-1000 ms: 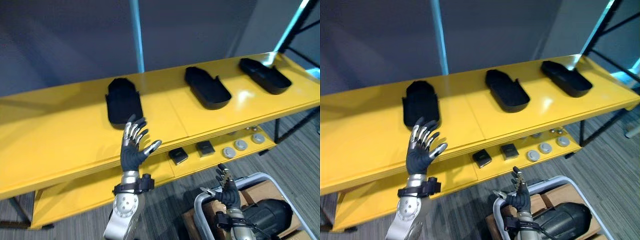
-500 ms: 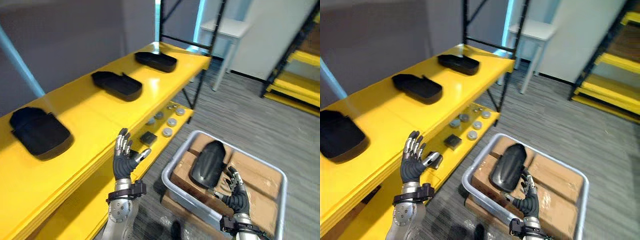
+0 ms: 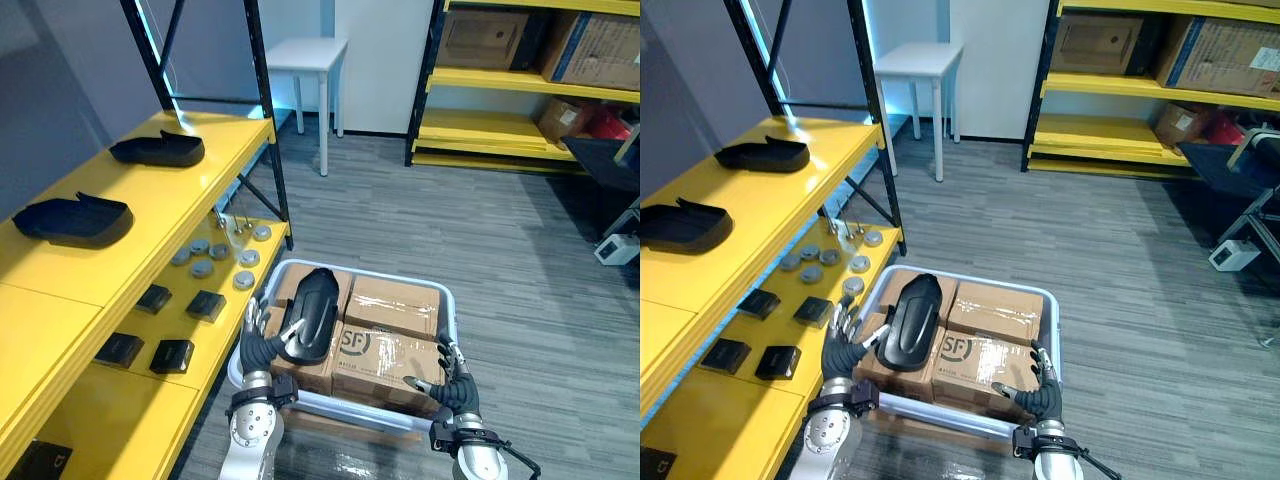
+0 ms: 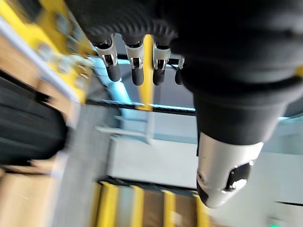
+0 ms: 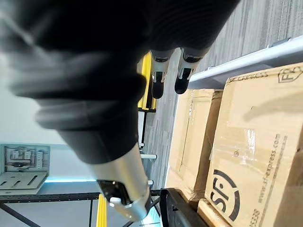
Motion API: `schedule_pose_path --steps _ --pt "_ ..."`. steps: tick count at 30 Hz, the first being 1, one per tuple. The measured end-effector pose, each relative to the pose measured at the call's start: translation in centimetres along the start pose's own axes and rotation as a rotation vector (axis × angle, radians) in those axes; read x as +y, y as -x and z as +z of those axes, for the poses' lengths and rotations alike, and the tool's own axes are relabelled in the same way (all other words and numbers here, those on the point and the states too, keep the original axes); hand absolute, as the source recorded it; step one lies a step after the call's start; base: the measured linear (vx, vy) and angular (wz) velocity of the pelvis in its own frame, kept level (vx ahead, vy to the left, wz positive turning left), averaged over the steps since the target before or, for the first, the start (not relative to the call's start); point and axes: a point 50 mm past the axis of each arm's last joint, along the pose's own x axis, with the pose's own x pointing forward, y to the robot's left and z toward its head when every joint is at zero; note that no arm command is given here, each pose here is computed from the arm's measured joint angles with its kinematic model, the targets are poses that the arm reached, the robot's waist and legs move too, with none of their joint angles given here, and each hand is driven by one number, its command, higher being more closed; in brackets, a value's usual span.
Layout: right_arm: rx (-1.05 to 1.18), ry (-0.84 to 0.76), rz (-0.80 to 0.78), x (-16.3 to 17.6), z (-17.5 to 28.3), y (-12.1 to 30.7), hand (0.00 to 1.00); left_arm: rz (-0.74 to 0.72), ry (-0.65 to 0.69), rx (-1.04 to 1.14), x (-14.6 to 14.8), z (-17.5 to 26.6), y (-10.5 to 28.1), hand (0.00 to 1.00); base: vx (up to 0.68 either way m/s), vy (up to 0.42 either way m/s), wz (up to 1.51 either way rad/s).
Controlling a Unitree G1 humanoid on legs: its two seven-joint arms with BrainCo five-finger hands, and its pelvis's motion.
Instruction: Walk over and take plastic housings, then place them on the shelf
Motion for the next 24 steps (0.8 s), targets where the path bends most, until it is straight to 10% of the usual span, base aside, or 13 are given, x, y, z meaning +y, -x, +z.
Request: schedule_pose_path --steps 9,24 --pt "0.041 0.042 -0.082 2.7 1.5 -6.5 0.0 0.134 -0.286 0.418 5.8 -9.2 4.2 0.0 0.02 0.109 0.09" --pt "-0.143 0.06 -0.424 -0.5 16.6 -16.3 0.0 0.056 -0.385 0.424 5.0 -10.4 2.4 0.0 -0.04 0.037 0.23"
